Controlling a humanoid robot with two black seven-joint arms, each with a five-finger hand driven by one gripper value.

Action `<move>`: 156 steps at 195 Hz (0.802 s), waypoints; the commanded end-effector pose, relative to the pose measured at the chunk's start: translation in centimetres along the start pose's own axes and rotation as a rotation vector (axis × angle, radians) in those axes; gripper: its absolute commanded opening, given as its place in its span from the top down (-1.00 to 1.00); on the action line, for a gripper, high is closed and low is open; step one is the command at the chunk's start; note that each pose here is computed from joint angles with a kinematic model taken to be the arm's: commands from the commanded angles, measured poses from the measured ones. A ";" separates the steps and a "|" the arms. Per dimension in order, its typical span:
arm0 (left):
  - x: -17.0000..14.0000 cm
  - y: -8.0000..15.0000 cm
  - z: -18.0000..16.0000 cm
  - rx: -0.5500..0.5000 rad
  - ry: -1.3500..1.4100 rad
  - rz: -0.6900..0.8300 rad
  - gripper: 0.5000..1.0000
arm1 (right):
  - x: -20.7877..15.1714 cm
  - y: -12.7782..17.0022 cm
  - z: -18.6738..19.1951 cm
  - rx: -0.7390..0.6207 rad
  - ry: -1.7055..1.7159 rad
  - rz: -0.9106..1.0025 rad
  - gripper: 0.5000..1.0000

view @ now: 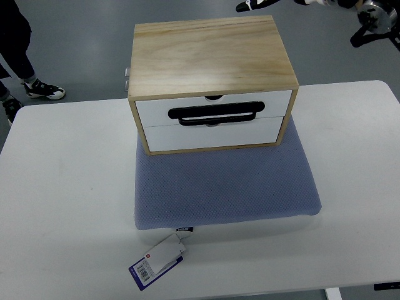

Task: Open wood drawer with right hand
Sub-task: 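Reach the right hand down to the upper drawer's black handle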

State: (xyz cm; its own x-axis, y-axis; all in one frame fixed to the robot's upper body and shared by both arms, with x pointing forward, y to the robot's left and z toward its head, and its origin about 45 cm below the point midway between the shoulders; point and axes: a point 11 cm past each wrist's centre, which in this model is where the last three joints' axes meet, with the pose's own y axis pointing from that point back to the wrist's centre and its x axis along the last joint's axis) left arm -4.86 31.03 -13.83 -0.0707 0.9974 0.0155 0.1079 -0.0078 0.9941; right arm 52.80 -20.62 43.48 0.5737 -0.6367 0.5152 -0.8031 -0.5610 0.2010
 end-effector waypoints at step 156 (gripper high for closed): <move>0.0 0.0 0.6 -0.009 0.004 0.001 -1.00 | -17.6 2.6 -4.3 -0.106 0.329 -0.719 -0.78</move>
State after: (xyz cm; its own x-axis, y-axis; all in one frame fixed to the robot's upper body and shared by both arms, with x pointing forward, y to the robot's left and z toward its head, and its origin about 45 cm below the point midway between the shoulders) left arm -4.33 31.05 -13.85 -0.0736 0.9972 0.0149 0.0990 -0.0076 0.9951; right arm 39.96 -7.75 39.84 0.8791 0.0839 0.4692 -0.2774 -0.7105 0.6467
